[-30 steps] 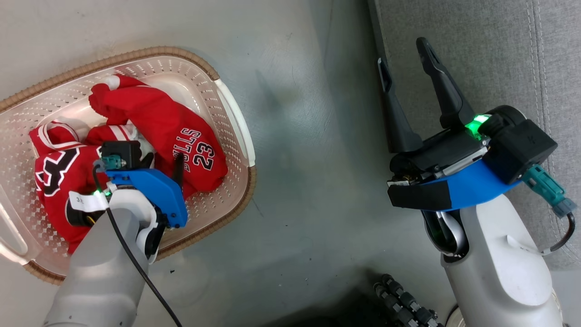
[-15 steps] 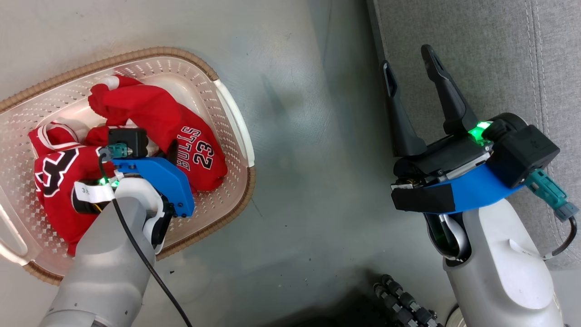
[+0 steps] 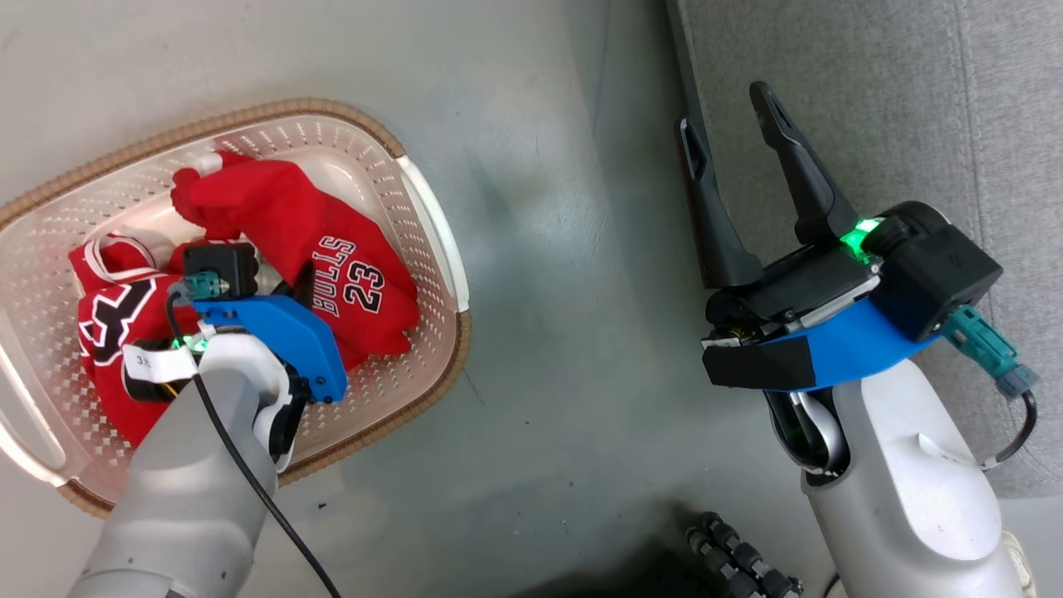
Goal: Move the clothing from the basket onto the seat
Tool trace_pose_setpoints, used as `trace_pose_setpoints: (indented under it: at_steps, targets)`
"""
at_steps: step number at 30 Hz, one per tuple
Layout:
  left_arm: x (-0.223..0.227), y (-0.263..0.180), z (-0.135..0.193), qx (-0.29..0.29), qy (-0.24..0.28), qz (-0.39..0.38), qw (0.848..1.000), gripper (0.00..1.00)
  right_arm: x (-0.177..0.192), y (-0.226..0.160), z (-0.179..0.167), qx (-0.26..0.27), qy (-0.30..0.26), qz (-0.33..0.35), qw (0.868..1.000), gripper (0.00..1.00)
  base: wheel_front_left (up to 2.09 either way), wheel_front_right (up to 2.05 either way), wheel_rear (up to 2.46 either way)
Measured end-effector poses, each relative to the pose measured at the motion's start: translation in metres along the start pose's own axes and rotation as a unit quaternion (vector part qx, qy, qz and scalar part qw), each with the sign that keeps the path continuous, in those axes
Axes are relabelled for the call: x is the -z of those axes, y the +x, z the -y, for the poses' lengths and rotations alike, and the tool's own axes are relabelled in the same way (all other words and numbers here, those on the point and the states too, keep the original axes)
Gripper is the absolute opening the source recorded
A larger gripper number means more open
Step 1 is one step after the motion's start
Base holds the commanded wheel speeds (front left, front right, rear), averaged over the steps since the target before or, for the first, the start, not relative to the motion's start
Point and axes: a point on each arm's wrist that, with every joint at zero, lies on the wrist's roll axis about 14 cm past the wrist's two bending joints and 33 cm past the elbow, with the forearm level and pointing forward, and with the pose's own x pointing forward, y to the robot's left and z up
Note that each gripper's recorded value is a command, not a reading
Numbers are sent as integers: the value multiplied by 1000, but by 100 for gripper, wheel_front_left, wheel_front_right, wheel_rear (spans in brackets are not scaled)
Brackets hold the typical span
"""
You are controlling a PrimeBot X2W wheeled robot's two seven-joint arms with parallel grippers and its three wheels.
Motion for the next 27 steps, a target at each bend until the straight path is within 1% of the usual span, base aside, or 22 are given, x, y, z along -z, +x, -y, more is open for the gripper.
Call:
trace_pose_setpoints:
  at_steps: [8, 12, 17, 19, 23, 27]
  targets:
    - [-2, -31, 7, -8, 11, 17, 1000, 0, -28, -7, -3, 0, -1, 23, 1000, 100, 0, 0, 0]
    - [-12, -52, 23, -1, 28, 40, 999, 0, -45, -17, -7, 0, -2, 34, 999, 100, 0, 0, 0]
    - [-24, -84, 54, 24, 78, 74, 994, 0, -54, -43, -7, 10, -1, 31, 999, 100, 0, 0, 0]
    - [-33, -99, 65, 31, 93, 97, 990, 0, -58, -54, -11, 9, 0, 31, 999, 100, 0, 0, 0]
    - [-53, -128, 89, 48, 154, 136, 978, 0, -74, -71, -24, -2, -1, 42, 999, 100, 0, 0, 0]
    - [-77, -160, 108, 55, 186, 186, 963, 0, -92, -88, -39, -18, 0, 58, 998, 100, 0, 0, 0]
